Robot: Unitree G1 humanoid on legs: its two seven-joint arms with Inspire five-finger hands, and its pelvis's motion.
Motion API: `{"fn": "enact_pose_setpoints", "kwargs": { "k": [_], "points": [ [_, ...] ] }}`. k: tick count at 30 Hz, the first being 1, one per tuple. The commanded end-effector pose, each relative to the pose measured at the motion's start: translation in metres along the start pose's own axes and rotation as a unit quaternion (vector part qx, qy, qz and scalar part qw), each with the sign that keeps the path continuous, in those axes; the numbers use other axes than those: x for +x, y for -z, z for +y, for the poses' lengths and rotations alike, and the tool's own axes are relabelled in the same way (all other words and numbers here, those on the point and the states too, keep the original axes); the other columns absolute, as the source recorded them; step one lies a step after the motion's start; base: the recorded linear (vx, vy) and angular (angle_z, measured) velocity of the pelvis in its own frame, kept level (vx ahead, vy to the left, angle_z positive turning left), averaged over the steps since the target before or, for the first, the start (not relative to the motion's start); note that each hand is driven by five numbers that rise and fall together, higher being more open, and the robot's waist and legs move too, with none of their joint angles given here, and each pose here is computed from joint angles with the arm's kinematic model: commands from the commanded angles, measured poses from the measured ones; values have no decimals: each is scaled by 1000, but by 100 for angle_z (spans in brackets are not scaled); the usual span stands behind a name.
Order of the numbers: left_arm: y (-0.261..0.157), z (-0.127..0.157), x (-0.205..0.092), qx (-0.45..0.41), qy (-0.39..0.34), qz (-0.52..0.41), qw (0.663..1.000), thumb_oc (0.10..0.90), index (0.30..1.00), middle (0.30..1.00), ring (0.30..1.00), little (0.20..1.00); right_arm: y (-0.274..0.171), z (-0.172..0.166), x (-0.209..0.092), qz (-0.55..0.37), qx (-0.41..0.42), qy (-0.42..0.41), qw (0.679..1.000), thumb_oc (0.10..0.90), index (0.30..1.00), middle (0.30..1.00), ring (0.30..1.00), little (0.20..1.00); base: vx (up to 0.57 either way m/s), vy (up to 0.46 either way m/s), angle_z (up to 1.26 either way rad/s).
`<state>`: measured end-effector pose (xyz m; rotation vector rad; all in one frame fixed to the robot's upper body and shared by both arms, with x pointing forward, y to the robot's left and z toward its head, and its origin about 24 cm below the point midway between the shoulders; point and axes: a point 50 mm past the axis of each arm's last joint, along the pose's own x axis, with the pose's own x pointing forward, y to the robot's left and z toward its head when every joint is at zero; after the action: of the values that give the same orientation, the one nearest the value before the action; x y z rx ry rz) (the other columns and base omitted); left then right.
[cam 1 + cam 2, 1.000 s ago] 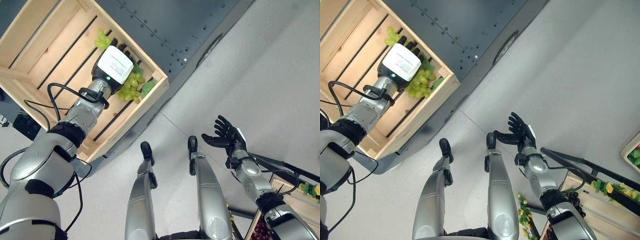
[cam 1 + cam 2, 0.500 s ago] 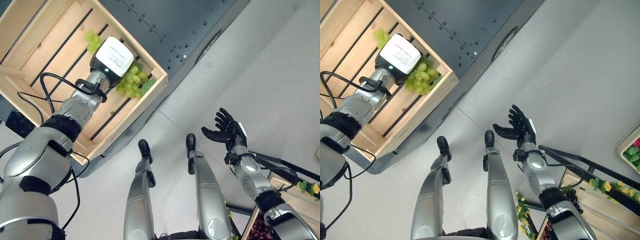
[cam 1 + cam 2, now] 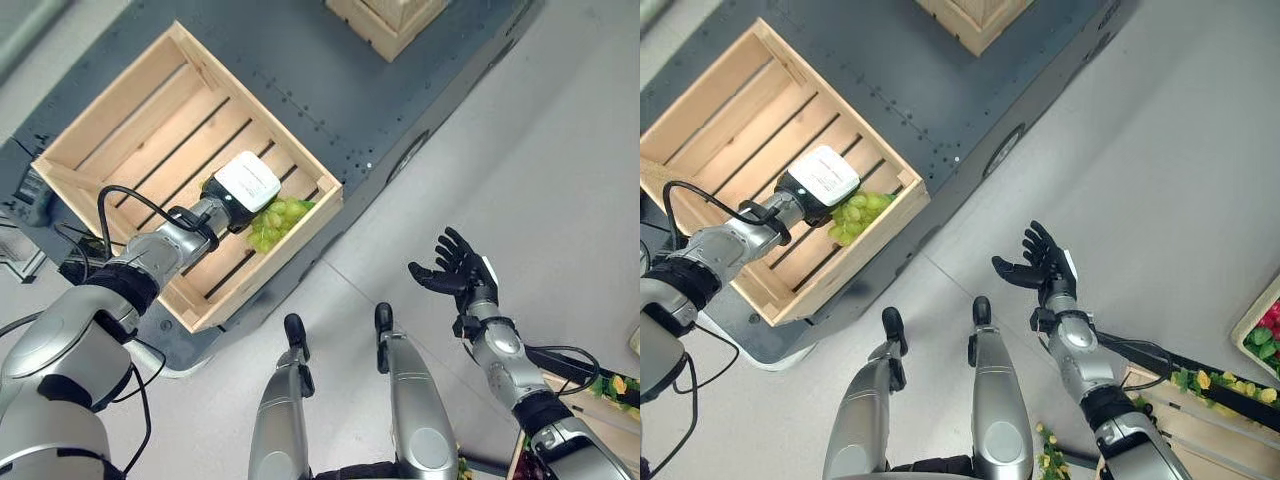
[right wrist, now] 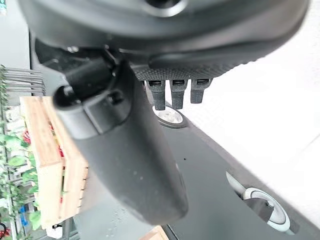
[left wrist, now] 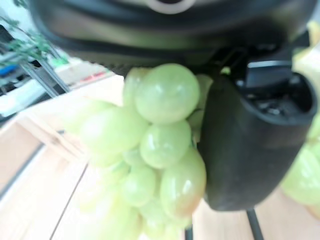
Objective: Pick up the fruits from the basket on one side to the basket on the other side
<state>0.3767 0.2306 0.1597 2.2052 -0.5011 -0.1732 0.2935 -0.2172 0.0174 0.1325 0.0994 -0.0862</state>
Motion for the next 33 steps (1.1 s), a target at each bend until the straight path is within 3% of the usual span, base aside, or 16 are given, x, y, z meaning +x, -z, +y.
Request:
{"fn": "enact_pose_setpoints", "kwargs": {
  "k": [1,6,13,17,21,25,27,31,33],
  "points": [
    [39,13,-16,-100,-72,143,982,400,300,300,300,300,-38,-1,1,-107,18,-7,994,800,900,900,900,900,106,28,-4],
    [10,-20,-36,-223,-66,188,954,400,300,300,300,300,-19,-2,-12,-81,19,-5,997,800,900,900,900,900,130,42,-6],
    [-7,-37,-62,-296,-76,233,923,400,300,300,300,300,5,1,-33,-46,13,-11,999,800,900,900,900,900,143,9,0],
    [-4,-27,-68,-272,-108,229,929,400,300,300,300,300,11,5,-40,-38,15,-26,999,800,900,900,900,900,80,-25,6],
    [-6,-16,-71,-324,-132,227,909,400,300,300,300,300,9,12,-45,-50,27,-51,997,800,900,900,900,900,55,-36,2],
    [-16,-7,-65,-424,-143,213,869,400,300,300,300,300,5,20,-47,-61,64,-81,993,800,900,900,900,900,9,-11,-1],
    [-24,2,-57,-496,-154,197,831,400,300,300,300,300,4,31,-48,-65,85,-115,988,800,900,900,900,900,3,-6,-2],
    [-27,4,-52,-535,-158,192,807,400,300,300,300,300,-1,43,-50,-73,98,-162,979,800,900,900,900,900,26,-1,-9],
    [-29,5,-49,-576,-158,187,780,400,300,300,300,300,-6,50,-50,-77,123,-187,972,800,900,900,900,900,49,0,-19]
  ]
}}
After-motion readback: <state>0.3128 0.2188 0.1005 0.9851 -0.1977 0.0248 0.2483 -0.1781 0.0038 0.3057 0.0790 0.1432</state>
